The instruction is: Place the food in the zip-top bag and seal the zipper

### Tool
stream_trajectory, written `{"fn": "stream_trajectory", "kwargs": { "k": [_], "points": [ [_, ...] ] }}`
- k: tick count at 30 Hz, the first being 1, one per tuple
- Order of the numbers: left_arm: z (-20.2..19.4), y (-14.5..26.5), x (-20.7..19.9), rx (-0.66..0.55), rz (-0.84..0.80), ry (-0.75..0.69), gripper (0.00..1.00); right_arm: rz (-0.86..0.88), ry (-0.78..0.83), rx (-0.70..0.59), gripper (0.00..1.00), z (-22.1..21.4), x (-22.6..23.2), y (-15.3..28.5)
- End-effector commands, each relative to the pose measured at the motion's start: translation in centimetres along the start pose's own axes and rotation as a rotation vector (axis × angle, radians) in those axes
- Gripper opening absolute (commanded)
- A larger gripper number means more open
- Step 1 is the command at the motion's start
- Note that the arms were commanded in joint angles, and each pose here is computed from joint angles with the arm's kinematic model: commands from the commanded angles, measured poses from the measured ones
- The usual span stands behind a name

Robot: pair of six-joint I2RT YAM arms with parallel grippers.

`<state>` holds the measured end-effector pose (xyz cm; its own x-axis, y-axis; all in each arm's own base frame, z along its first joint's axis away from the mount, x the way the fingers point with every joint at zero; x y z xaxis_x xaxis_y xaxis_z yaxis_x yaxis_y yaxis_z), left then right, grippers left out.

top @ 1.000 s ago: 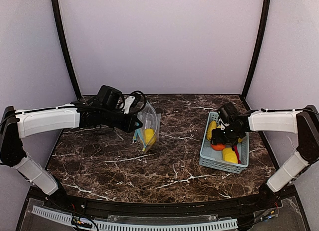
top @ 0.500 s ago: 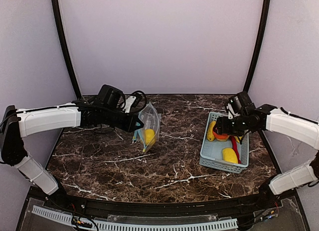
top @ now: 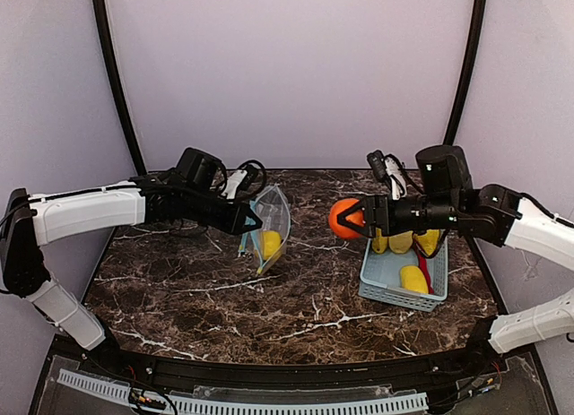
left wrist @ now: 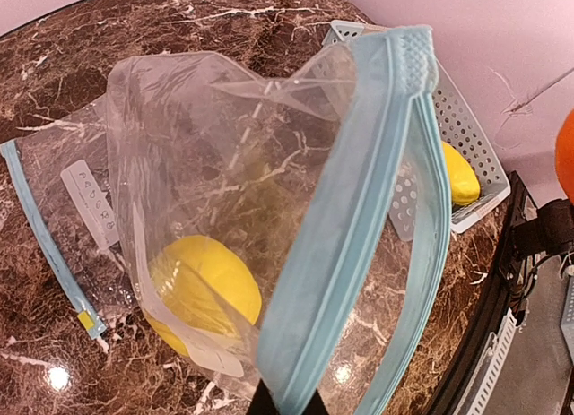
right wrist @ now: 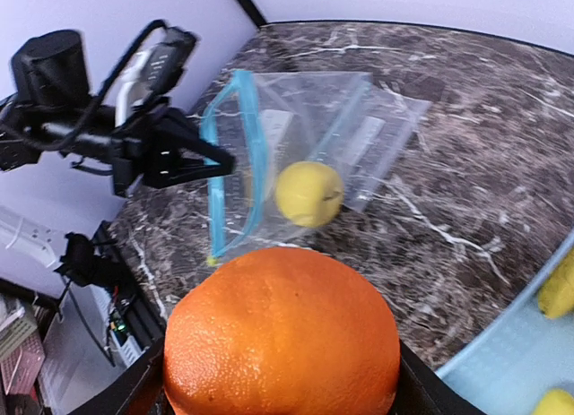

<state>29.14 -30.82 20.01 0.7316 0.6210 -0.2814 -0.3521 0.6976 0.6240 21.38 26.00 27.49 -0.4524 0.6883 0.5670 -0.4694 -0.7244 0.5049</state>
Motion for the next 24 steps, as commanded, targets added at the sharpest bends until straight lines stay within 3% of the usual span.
{"fn": "stream_trajectory", "kwargs": {
  "k": [1,11,18,24],
  "points": [
    [0.1,0.1,-0.6,0.019,-0.035,-0.002,0.01,0.255,0.092,-0.04,0.58,1.4,7.1,-1.0],
    [0.0,0.0,-0.6,0.028,-0.042,0.004,0.01,0.352,0.132,-0.058,0.57,1.4,11.7,-7.9],
    [-0.2,-0.4,-0.8,0.039,-0.062,0.018,0.01,0.223,0.111,-0.136,0.56,2.7,9.9,-11.2],
    [-0.2,-0.5,-0.8,0.044,-0.071,0.025,0.01,0.105,0.11,-0.12,0.55,2.4,8.0,-14.3]
  ]
}}
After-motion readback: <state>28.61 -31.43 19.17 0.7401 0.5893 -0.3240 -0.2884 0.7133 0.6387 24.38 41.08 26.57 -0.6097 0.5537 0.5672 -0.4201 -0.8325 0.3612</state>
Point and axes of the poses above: each gripper's point midway between its finger pads, its own y axis back along the fingers, its own x axis along the line the jaws close on, z = x × y, the point moved 2 cm from there along y, back along the fingers, and after that the axes turned 8 degrees about -y, right-handed, at the moved point
